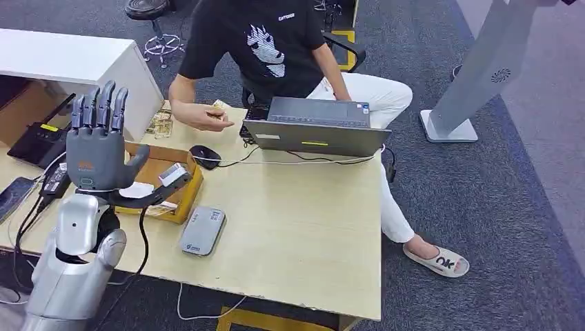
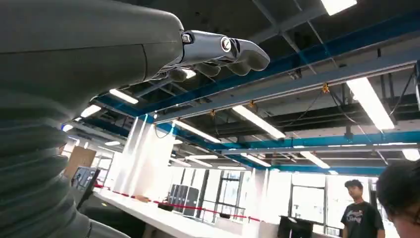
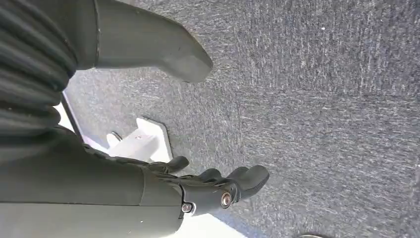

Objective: Pass the card to the sensor for recognition and then transmit it.

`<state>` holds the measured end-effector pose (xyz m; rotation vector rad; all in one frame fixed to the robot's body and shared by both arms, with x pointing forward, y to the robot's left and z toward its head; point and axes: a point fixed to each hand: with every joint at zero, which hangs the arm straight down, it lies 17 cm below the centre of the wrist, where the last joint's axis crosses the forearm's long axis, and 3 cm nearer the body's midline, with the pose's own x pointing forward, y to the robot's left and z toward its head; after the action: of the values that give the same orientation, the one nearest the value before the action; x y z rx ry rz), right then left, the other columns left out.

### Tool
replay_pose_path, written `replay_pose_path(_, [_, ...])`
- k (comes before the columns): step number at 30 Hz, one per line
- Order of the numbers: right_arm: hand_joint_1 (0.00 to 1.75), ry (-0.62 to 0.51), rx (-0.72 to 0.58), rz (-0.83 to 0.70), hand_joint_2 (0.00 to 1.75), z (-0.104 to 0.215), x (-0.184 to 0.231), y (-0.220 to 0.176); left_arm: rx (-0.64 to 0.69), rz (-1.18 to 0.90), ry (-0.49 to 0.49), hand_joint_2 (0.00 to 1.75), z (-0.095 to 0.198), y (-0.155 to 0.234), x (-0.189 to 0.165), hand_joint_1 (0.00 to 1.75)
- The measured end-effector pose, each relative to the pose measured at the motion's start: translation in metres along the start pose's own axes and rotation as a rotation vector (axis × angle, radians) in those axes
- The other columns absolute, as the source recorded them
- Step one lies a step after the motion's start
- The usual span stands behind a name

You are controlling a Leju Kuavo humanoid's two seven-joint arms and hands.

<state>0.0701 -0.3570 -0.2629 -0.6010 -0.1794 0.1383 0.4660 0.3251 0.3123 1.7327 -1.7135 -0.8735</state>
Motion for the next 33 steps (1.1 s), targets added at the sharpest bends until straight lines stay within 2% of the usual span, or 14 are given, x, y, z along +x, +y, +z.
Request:
replay_pose_path(8, [0.0, 0.052, 0.001, -0.023, 1.75, 0.001, -0.018, 0.001, -0.116, -0.038, -0.057, 1.75, 0.055, -0.012, -0.008, 0.0])
replay_pose_path(20, [0.0, 0.059, 0.001, -0.031, 1.75, 0.001, -0.019, 0.001, -0.155, -0.029, -0.065, 1.75, 0.072, -0.009, -0.014, 0.0])
replay_pose_path(29, [0.0, 0.07, 0.016, -0.051, 1.75, 0.007, -0.024, 0.011, -0.342, 0.084, -0.119, 1.75, 0.155, -0.011, 0.002, 0.0])
replay_pose_path(33, [0.0, 0.066, 0.022, -0.039, 1.75, 0.008, -0.023, 0.013, -0.404, 0.073, -0.117, 1.75, 0.179, -0.016, 0.002, 0.0])
